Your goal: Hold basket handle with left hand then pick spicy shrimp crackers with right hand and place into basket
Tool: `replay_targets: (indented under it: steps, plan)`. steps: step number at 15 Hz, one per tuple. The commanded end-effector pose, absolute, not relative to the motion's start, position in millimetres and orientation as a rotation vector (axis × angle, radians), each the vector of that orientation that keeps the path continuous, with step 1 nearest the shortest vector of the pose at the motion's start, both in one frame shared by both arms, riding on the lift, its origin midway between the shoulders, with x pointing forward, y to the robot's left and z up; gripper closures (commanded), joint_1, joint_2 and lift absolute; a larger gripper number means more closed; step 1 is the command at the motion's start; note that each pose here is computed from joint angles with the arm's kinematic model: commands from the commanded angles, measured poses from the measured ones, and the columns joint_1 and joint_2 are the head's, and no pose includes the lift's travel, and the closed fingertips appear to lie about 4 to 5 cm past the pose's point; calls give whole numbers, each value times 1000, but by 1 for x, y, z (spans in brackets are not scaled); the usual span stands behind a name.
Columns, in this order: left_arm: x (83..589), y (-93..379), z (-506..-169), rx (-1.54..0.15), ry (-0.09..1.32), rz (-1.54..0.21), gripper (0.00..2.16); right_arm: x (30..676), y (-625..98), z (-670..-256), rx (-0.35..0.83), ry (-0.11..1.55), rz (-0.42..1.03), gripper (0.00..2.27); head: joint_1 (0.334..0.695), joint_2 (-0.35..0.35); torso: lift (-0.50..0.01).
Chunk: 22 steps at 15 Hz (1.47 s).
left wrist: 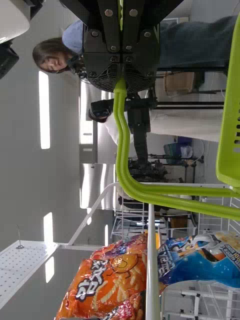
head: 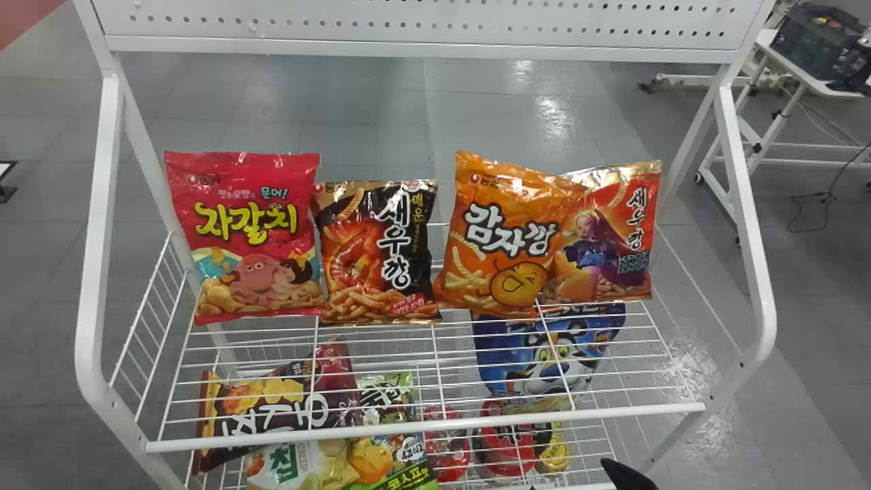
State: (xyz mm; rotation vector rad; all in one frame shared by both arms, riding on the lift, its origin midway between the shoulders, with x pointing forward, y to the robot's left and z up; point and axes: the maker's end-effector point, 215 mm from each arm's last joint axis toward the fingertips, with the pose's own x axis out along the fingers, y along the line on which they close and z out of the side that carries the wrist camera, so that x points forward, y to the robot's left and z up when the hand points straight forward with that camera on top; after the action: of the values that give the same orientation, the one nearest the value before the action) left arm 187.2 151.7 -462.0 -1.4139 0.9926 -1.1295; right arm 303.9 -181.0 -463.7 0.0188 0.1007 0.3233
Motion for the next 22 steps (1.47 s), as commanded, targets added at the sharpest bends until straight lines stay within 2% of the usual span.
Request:
replay_targets:
  steps: [1, 5, 10, 13, 22]
  plan:
    - [187, 152, -459, -1420, 985, -1141, 2135, 312, -170, -455, 32, 102, 340, 73, 695, -77, -10]
    - [187, 153, -457, -1417, 988, -1145, 2135, 345, -147, -446, 58, 142, 379, 76, 695, -37, -10]
    - [183, 153, -455, -1416, 990, -1149, 2135, 391, -99, -440, 90, 239, 454, 87, 695, 49, -10]
    - [182, 153, -455, -1418, 991, -1148, 2135, 420, -73, -429, 80, 261, 480, 87, 695, 114, -10]
    - [185, 157, -453, -1402, 984, -1151, 2135, 500, -10, -379, -7, 218, 507, 70, 695, 222, -10]
